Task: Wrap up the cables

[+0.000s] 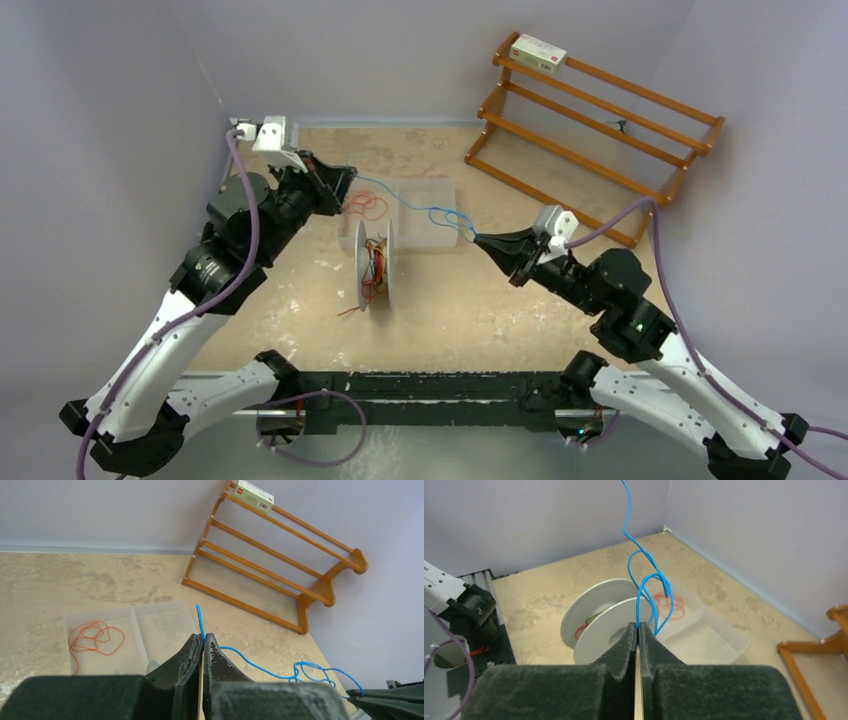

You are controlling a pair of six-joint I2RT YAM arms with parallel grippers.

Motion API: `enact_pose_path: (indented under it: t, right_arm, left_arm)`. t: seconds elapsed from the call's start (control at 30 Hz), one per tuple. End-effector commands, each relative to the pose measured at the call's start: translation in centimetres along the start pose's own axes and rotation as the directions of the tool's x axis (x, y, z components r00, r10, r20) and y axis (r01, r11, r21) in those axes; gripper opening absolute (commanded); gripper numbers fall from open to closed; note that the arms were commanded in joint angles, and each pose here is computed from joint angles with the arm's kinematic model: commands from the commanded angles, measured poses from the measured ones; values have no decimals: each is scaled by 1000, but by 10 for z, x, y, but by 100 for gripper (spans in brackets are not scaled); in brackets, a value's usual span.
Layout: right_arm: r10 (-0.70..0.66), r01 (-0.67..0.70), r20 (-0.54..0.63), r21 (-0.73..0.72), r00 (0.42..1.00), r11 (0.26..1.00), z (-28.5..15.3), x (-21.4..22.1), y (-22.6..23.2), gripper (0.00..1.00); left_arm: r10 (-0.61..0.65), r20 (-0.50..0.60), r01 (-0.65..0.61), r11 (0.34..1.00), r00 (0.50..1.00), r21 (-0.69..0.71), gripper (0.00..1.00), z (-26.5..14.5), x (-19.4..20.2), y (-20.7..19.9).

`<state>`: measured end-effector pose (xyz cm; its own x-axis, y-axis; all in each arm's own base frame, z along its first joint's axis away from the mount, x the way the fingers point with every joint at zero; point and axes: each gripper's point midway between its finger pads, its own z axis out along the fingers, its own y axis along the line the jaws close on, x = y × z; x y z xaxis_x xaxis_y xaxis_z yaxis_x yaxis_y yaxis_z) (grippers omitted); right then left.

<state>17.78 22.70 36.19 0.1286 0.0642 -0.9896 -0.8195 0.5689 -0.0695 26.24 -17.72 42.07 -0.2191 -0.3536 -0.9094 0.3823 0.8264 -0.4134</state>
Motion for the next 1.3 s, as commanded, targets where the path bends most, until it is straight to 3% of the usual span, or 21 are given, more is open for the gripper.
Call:
enact_pose_path:
  t: [0.0,0.17,0.4,0.63,0.8,0.9,1.1,1.27]
  right_arm:
    - [109,-107,-53,52,993,993,-5,11,-3,0]
    - [175,-161,-156,95,972,982,-2,34,-5,0]
    - [296,-219,-239,302,925,928,-1,64,-30,0]
    - [382,-233,-197,524,903,819,-7,77,-62,0]
    - [371,-263,-137,489,918,832,3,61,-61,0]
    - [339,-260,-120,424,933,867,9,51,-54,9]
    - [236,-204,-113,239,965,949,15,31,-30,38]
    - [134,-124,-71,135,988,983,10,11,-18,51]
  left_arm:
    - [26,100,-21,998,995,-54,0,-14,-27,9]
    - [32,134,-25,998,990,-49,0,-19,-41,6]
    - [37,154,-36,999,987,-10,0,-23,-52,-3]
    - [60,105,-70,992,993,101,0,-18,-47,-26]
    - [93,21,-95,974,995,204,0,-10,-29,-44]
    - [101,-9,-97,974,995,203,0,-3,-20,-43]
    - [85,-28,-78,978,996,194,0,5,-14,-42]
    - [75,-30,-68,981,997,180,0,10,-12,-41]
